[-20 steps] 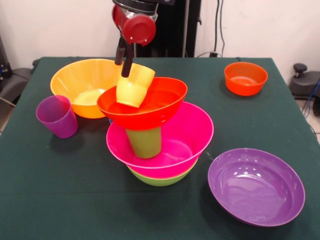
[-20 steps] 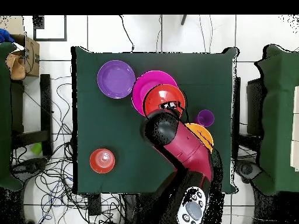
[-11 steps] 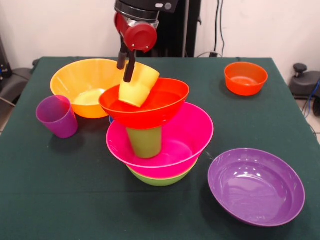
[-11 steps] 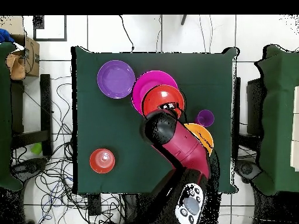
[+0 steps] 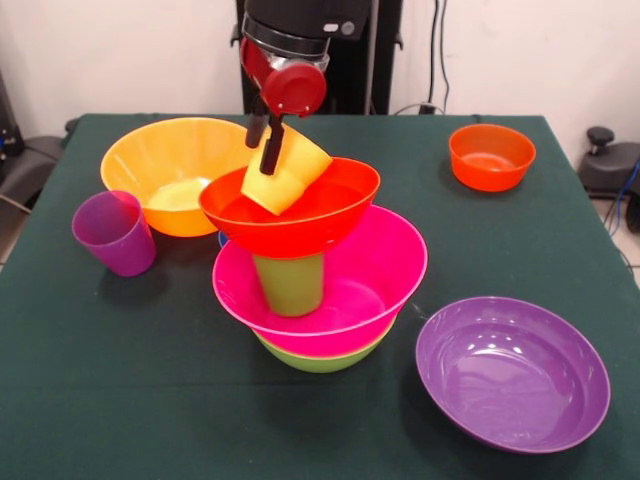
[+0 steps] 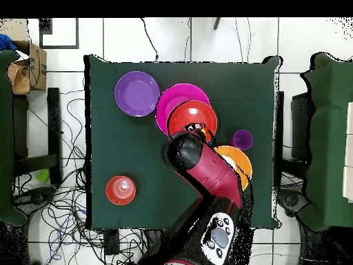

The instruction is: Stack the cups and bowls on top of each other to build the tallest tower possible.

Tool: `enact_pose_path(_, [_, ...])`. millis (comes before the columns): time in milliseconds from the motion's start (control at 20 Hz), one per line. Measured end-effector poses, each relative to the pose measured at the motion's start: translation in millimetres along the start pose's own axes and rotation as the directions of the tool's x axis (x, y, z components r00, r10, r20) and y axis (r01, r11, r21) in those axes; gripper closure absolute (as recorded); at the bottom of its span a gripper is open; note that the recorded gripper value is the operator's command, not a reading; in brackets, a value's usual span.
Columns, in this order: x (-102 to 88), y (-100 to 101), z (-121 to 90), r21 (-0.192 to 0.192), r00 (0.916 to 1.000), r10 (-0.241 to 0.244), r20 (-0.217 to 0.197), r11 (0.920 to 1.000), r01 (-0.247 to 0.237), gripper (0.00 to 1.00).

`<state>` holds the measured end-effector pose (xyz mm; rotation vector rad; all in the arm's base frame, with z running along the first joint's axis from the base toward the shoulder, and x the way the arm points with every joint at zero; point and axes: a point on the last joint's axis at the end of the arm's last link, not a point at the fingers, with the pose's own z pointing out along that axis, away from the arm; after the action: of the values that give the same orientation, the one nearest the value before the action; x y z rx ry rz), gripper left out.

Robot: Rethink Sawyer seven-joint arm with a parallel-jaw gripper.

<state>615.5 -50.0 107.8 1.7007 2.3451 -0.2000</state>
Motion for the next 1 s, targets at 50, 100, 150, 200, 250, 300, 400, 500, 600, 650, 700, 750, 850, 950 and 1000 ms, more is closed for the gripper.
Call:
enact_pose_path(50, [0.7, 0, 1, 0.001, 1.0000, -0.001, 0.000, 1.0000, 0.001, 0.00])
enact_pose_path(100, [1.2, 0, 1, 0.001, 1.0000, -0.002, -0.001, 1.0000, 0.002, 0.00])
enact_pose_path(150, [1.2, 0, 0, 0.001, 1.0000, -0.002, 0.000, 1.0000, 0.002, 0.00])
enact_pose_path(200, [1.1, 0, 0, 0.003, 1.0000, -0.002, 0.000, 1.0000, 0.002, 0.00])
enact_pose_path(250, [0.9, -1, -1, 0.004, 1.0000, -0.002, -0.002, 1.0000, 0.002, 0.00])
enact_pose_path(300, [0.7, -1, -2, 0.006, 1.0000, -0.002, -0.003, 1.0000, 0.002, 0.00])
enact_pose_path(400, [-0.3, -3, -7, 0.016, 0.9999, 0.001, -0.016, 0.9999, -0.001, 0.00])
enact_pose_path(500, [-0.9, -5, -13, 0.025, 0.9994, 0.006, -0.034, 0.9997, -0.005, 0.00])
enact_pose_path(600, [-1.3, -6, -20, 0.032, 0.9985, 0.010, -0.053, 0.9995, -0.009, 0.00])
enact_pose_path(650, [-1.9, -7, -24, 0.035, 0.9977, 0.014, -0.067, 0.9993, -0.012, 0.00])
enact_pose_path(700, [-2.3, -7, -27, 0.036, 0.9973, 0.016, -0.072, 0.9993, -0.013, 0.00])
enact_pose_path(750, [-2.8, -7, -30, 0.036, 0.9968, 0.018, -0.078, 0.9993, -0.015, 0.00])
enact_pose_path(850, [-4.6, -6, -37, 0.035, 0.9956, 0.022, -0.091, 0.9992, -0.019, 0.00])
enact_pose_path(950, [-7.7, -4, -46, 0.030, 0.9946, 0.027, -0.100, 0.9993, -0.024, 0.00])
enact_pose_path(1000, [-8.4, -4, -48, 0.027, 0.9946, 0.027, -0.100, 0.9993, -0.024, 0.00])
